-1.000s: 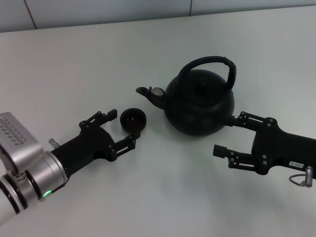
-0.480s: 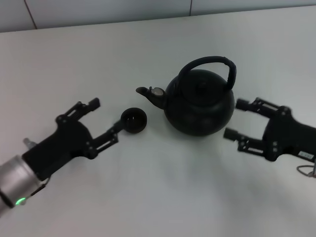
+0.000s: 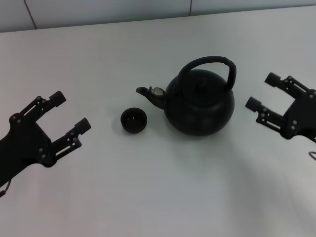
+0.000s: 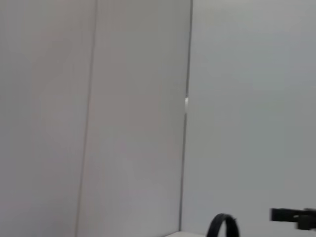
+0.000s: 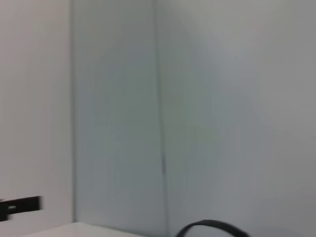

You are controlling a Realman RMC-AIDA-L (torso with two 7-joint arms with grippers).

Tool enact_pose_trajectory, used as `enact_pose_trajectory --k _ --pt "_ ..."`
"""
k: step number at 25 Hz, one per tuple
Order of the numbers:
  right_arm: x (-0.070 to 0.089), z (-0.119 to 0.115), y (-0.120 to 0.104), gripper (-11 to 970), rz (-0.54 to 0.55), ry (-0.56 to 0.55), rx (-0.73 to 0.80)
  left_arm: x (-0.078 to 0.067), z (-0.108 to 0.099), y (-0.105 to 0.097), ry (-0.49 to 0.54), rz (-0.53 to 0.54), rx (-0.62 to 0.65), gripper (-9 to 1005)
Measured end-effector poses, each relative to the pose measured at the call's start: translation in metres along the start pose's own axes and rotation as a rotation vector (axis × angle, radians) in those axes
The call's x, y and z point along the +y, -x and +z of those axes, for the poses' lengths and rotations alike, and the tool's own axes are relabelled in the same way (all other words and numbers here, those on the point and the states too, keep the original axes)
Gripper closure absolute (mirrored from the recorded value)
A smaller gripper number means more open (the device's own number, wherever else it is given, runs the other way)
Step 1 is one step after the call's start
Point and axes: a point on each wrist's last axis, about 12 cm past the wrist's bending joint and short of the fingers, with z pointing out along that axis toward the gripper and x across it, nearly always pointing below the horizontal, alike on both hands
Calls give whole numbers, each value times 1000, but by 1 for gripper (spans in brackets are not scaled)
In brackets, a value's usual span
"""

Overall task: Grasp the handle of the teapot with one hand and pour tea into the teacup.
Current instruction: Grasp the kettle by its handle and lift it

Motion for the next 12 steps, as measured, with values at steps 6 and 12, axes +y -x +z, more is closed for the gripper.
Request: enact_pose_trajectory --k 6,12 --pt "-3 9 -8 198 33 -57 22 -1 1 4 -66 -6 19 193" --pt "-6 25 -15 198 59 -94 50 2 0 7 -141 -40 77 192"
